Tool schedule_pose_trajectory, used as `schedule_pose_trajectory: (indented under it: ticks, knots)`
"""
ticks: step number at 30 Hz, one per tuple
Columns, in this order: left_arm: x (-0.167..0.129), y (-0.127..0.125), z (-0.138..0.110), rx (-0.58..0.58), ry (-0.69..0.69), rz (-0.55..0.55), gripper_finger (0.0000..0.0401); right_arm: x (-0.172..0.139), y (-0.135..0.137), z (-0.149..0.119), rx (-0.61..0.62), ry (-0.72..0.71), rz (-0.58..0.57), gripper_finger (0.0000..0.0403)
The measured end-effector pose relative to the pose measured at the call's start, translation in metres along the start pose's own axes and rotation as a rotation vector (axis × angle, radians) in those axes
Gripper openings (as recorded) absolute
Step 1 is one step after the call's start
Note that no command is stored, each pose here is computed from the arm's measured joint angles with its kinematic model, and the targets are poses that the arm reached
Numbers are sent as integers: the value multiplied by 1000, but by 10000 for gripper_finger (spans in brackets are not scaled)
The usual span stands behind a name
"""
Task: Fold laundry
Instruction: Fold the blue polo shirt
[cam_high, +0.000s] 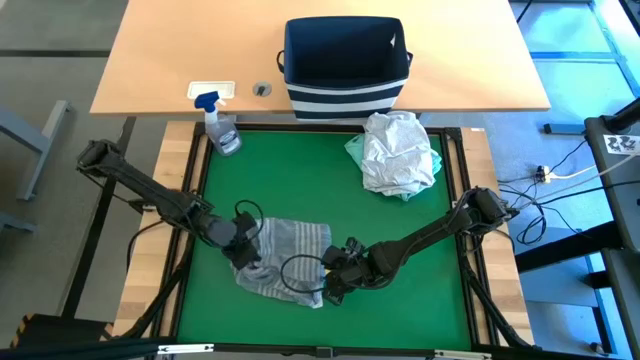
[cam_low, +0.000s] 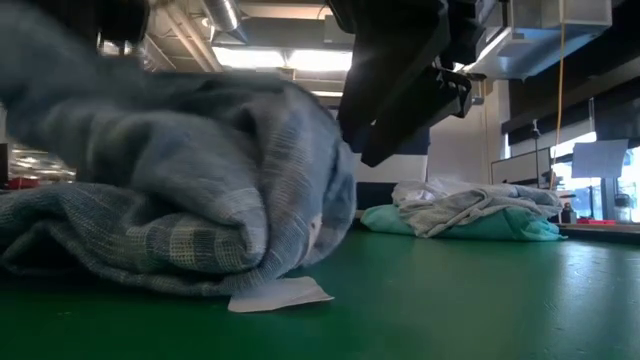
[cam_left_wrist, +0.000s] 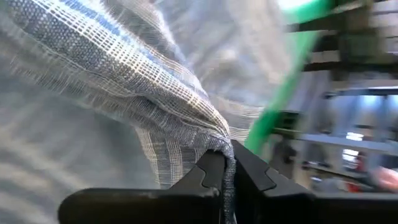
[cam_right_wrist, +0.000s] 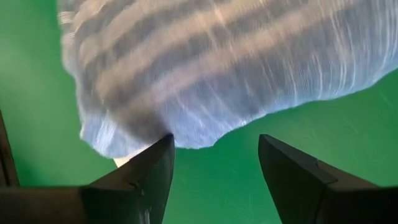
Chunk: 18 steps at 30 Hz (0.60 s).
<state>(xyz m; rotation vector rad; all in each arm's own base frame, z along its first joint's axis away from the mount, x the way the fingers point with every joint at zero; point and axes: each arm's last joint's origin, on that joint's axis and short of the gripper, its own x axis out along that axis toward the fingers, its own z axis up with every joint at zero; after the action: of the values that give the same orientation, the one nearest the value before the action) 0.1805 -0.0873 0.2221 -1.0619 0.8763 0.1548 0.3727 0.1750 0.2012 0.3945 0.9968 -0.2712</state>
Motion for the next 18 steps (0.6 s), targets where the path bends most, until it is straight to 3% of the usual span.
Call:
schedule_pose_trajectory:
  ticks: [3,7,15,18]
  knots:
    - [-17,-18,0,3,4,-75,5,0,0,0,6,4,-3,232]
    - [-26,-22,-11,-28,58,-37,5,0,0,0,10,3,-3,232]
    - [-31,12,-36,-43,131,368,5,0,0,0,11,3,-1,232]
    - [-29,16,-38,-32,118,431,12,1,-1,2,17,10,7,232]
